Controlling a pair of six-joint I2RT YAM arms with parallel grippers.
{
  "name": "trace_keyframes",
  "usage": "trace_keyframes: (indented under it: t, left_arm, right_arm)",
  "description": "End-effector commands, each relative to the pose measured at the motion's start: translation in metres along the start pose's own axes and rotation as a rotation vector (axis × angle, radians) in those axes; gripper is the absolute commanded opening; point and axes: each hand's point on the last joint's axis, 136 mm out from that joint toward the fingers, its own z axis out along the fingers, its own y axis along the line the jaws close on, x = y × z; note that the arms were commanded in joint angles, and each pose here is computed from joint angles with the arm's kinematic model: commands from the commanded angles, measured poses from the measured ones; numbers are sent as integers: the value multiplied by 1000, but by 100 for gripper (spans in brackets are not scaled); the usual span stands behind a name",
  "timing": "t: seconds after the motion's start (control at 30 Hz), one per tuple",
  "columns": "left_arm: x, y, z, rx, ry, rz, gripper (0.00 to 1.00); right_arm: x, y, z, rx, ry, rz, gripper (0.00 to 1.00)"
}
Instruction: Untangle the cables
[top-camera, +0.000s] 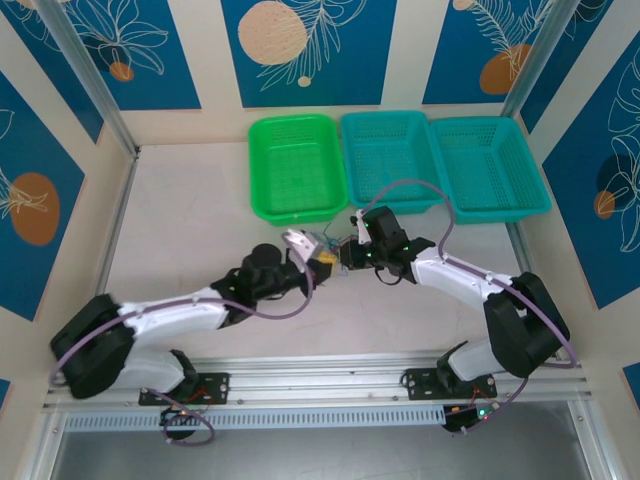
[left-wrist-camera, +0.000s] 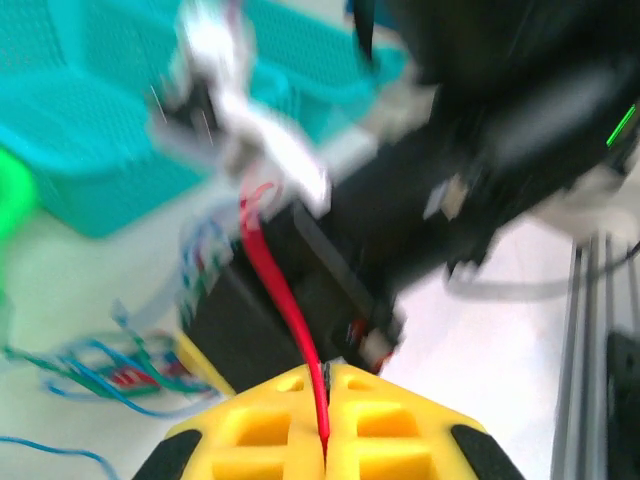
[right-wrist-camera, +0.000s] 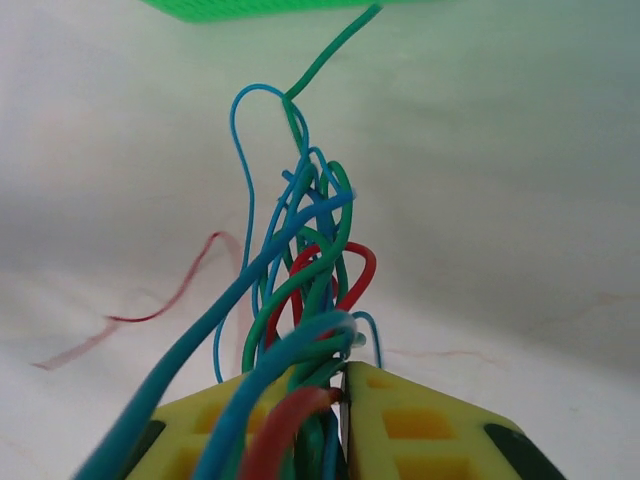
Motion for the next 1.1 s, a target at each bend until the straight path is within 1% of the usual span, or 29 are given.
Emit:
trace_keyframes:
  t: [0.0, 0.1, 0.17, 0.2, 0.27, 0.3, 0.4, 0.47, 0.57, 0.63, 0.7, 0.83, 0.93, 1.0, 1.07]
  left_arm:
    - [-42, 25, -32, -152, -112, -72, 0]
    - [-50, 49, -53, -262, -110, -125, 0]
    - [-53, 59, -63, -296, -124, -163, 0]
    - [-55, 63, -68, -307, -137, -180, 0]
    - [-58, 67, -74, -317, -152, -195, 0]
    - [-58, 70, -77, -330, -153, -200, 0]
    - [-64, 78, -80, -350, -170, -233, 0]
    - [-87, 76, -78, -316, -210, -237, 0]
    - [-142, 73, -75, -271, -274, -190, 0]
    - [-182, 77, -74, -284, -320, -145, 0]
    - [-216, 89, -75, -319, -362, -114, 0]
    - [-278, 123, -71, -374, -440, -90, 0]
    - [-311, 152, -53, -393, -459, -77, 0]
    - [-321, 172, -34, -394, -445, -75, 0]
    - [-322, 196, -16, -414, -421, -99, 0]
  right_arm:
    - [19, -33, 13, 125, 28, 37, 22]
    - [25, -35, 21, 125, 48, 30, 31]
    - [27, -37, 25, 130, 67, 29, 31]
    - [30, -39, 27, 137, 76, 31, 30]
    - [33, -40, 29, 133, 90, 42, 23]
    - [34, -40, 28, 125, 90, 48, 21]
    - [35, -35, 25, 92, 83, 60, 18]
    - [35, -32, 21, 76, 72, 68, 18]
    - [35, -30, 16, 66, 67, 78, 19]
    - [35, -27, 12, 54, 64, 83, 19]
    - [35, -25, 9, 39, 58, 90, 19]
    - [32, -17, 2, 3, 40, 102, 19]
    - [31, -14, -4, -10, 28, 101, 19]
    - [29, -13, -7, -16, 20, 97, 19]
    - [29, -11, -10, -21, 16, 97, 19]
